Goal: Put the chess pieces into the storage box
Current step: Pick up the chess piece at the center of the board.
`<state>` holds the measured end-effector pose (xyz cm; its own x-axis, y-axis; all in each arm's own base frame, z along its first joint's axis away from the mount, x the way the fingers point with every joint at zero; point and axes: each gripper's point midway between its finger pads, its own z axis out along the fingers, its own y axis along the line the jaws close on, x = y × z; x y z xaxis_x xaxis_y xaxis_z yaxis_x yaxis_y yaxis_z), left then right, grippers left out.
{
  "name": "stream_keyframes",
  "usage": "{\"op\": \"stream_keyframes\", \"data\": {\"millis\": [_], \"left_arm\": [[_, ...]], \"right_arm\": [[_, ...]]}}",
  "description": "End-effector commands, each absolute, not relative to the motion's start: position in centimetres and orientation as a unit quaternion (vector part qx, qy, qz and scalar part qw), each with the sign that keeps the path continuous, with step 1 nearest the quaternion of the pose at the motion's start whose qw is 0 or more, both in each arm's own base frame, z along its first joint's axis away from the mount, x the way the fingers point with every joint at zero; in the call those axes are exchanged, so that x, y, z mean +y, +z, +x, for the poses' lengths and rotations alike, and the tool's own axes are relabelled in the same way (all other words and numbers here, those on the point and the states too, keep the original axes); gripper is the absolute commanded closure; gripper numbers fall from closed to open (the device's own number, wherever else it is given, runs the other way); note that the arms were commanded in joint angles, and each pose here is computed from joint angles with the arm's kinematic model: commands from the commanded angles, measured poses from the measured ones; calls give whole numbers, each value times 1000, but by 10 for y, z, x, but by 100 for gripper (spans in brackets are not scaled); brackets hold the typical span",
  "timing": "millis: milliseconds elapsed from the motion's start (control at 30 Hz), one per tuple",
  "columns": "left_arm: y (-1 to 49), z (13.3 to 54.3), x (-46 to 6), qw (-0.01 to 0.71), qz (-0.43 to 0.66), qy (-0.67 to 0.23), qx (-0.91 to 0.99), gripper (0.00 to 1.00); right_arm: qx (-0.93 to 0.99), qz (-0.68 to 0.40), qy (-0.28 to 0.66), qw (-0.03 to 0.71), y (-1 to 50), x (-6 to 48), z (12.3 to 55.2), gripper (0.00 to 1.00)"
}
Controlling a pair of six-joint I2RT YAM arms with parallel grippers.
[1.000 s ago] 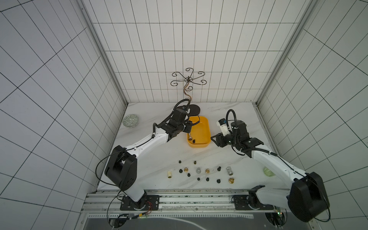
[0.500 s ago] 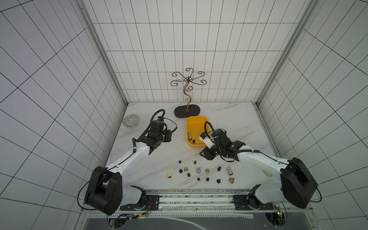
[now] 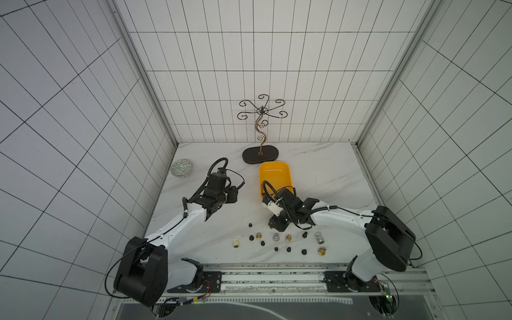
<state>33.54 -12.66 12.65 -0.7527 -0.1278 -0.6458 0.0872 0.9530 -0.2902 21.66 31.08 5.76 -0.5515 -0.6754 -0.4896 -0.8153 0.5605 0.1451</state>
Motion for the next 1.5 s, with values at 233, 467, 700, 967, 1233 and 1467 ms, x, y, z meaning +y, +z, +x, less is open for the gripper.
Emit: {"op": "stream_keyframes", "data": {"millis": [233,467,700,967,1233,1467], "left_arm": [[130,335,-123,364,-24,-159,917,48],[130,335,-124,364,-26,-161,917,48],[131,335,-124,364,-25,-163,917,47],[131,335,-125,364,-26,-164,916,47],[130,334,-125,362,-25,-166,917,47],[130,333,-125,362,-26,-166,917,47]], "right_arm": [[855,-454,140,209,71,328,230,59],[855,-456,137,205,66,329,230,63],[854,-458,134,205,65,332,232,65],[856,-458,130,201,60,333,232,69],[857,-459,129,197,57,332,231,80],[858,-457,126,201,59,332,233,89]]}}
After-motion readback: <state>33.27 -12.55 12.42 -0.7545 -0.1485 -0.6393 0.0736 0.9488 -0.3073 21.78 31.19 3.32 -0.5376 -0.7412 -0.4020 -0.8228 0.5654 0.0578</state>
